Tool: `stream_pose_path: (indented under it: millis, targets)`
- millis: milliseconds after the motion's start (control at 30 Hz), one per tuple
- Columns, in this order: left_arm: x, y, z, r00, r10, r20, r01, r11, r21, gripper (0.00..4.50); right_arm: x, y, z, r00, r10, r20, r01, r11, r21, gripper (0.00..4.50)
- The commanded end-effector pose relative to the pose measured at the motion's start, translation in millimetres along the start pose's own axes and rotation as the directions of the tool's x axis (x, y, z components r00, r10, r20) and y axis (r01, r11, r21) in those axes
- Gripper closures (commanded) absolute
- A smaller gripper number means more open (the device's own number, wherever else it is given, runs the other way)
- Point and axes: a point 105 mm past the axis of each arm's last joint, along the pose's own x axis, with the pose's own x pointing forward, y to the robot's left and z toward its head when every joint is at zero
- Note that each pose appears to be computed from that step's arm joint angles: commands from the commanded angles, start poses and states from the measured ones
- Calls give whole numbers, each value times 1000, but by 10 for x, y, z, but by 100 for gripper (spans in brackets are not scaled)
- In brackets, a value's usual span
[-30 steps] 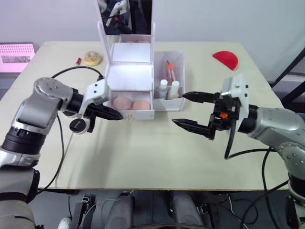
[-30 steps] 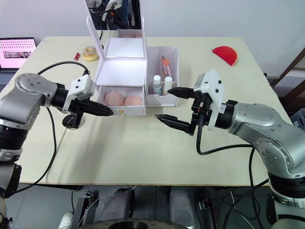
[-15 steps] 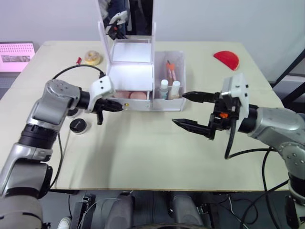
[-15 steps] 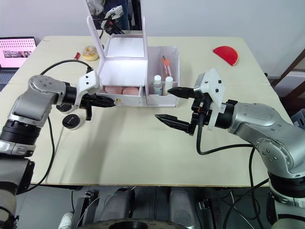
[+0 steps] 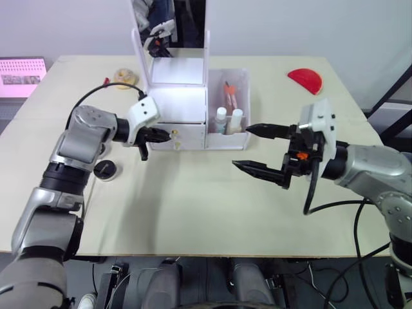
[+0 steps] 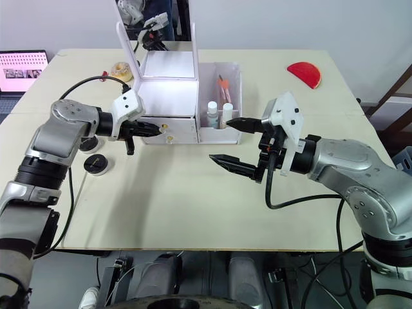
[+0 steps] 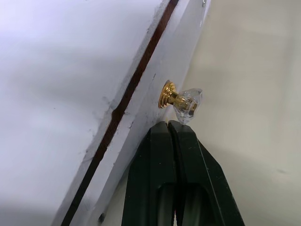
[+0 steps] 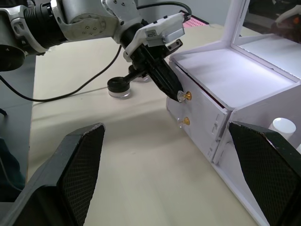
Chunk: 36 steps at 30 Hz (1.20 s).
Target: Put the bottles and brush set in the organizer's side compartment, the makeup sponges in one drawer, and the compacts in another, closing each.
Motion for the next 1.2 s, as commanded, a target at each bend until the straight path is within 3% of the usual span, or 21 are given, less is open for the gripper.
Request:
stream_pose_path:
  millis: [33, 467, 600, 733, 833, 1067, 1200]
  targets:
    - [-33, 78, 166, 998, 37, 42, -38, 999, 37, 444, -15, 20, 79, 1000, 5, 12, -5, 999, -40, 0]
    - [-67, 84, 155, 999, 29, 41, -31, 999, 37, 444, -36, 18, 75, 1000, -6, 8, 6, 1000, -30, 0]
    - [-287, 35, 218, 995, -19, 103, 17, 1000, 26, 444, -133, -52, 27, 999, -48, -4, 48, 999, 5, 0]
    - [-717, 60, 147, 985, -5, 173, 18, 997, -77, 444, -513, -251, -191, 980, -184, -78, 191, 978, 86, 0]
    - [-1154, 67, -127, 984, 43, 172, -15, 987, -163, 358, -895, -373, -387, 940, -300, -162, 320, 941, 109, 0]
    - [-1832, 109, -778, 960, 276, 48, -252, 927, -277, 7, -1577, -469, -646, 854, -470, -225, 499, 861, 94, 0]
    - [-2206, 112, -1138, 908, 414, -68, -415, 859, -299, 7, -2064, -422, -909, 785, -541, -303, 588, 803, 90, 0]
